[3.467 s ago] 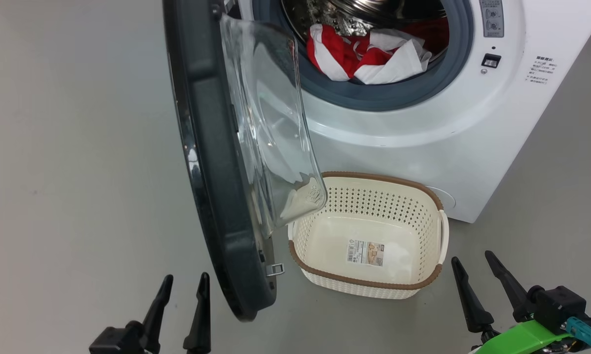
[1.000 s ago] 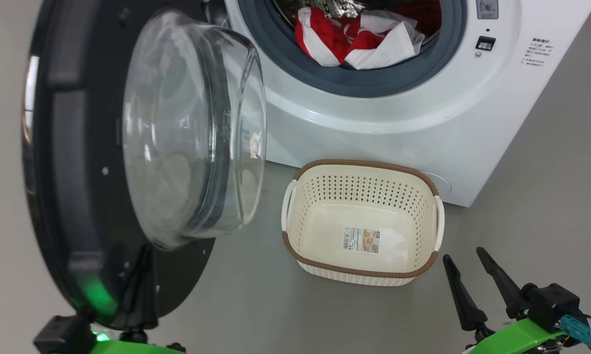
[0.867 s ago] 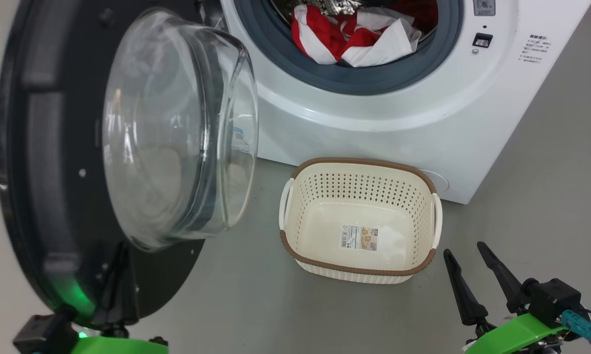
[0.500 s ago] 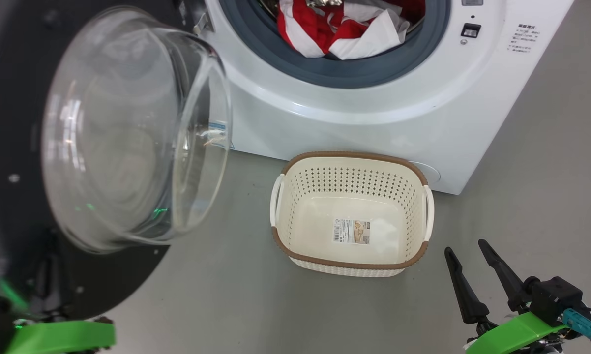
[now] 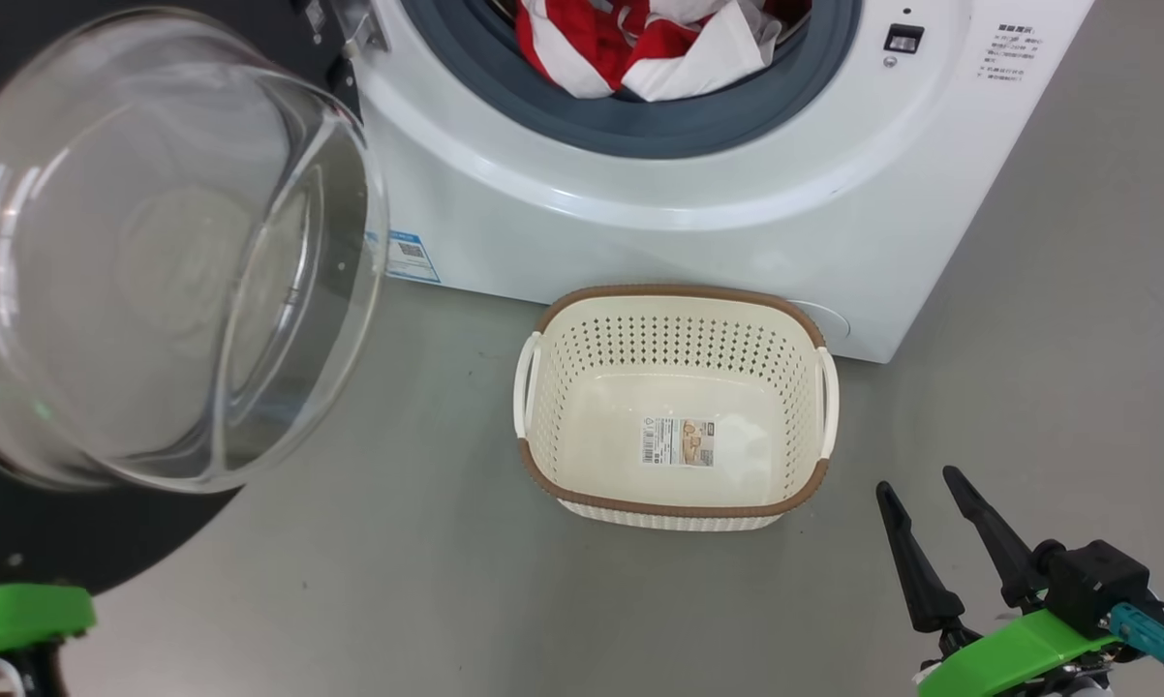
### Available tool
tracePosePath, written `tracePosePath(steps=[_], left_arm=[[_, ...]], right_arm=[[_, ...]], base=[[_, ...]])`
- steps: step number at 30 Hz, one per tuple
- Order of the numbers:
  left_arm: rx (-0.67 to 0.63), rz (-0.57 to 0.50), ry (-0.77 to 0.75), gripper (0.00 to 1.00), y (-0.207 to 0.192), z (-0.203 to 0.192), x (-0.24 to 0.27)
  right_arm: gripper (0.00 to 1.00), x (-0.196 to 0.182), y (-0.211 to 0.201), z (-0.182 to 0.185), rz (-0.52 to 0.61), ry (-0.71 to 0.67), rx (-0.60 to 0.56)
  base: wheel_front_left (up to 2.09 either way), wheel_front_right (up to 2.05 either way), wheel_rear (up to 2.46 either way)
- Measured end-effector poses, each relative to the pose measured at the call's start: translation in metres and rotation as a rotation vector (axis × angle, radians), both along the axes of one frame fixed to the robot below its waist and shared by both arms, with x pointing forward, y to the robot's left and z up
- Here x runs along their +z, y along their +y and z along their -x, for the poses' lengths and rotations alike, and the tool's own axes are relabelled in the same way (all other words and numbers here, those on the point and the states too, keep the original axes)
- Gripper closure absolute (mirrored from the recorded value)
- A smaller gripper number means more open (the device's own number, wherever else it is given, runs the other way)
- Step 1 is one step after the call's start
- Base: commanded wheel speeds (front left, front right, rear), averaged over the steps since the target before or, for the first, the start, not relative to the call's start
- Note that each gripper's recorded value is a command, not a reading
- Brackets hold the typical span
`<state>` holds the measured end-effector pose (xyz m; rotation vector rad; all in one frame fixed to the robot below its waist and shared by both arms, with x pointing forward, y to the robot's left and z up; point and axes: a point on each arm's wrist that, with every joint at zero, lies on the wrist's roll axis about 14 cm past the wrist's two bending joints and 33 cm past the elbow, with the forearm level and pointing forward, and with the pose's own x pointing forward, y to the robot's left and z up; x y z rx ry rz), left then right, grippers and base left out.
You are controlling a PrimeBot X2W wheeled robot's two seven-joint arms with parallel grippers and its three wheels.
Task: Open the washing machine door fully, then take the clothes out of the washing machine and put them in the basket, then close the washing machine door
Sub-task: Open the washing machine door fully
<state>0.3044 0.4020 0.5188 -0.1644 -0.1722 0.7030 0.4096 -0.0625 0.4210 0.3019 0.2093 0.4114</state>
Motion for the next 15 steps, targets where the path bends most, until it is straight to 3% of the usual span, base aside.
tracePosePath(steps=[15], left_arm=[[0.109, 0.019, -0.006, 1.00, 0.046, -0.015, 0.002]], right_arm=[[0.00, -0.007, -0.008, -0.011, 0.003, 0.007, -0.021]], base=[[0.00, 0.00, 0.00]])
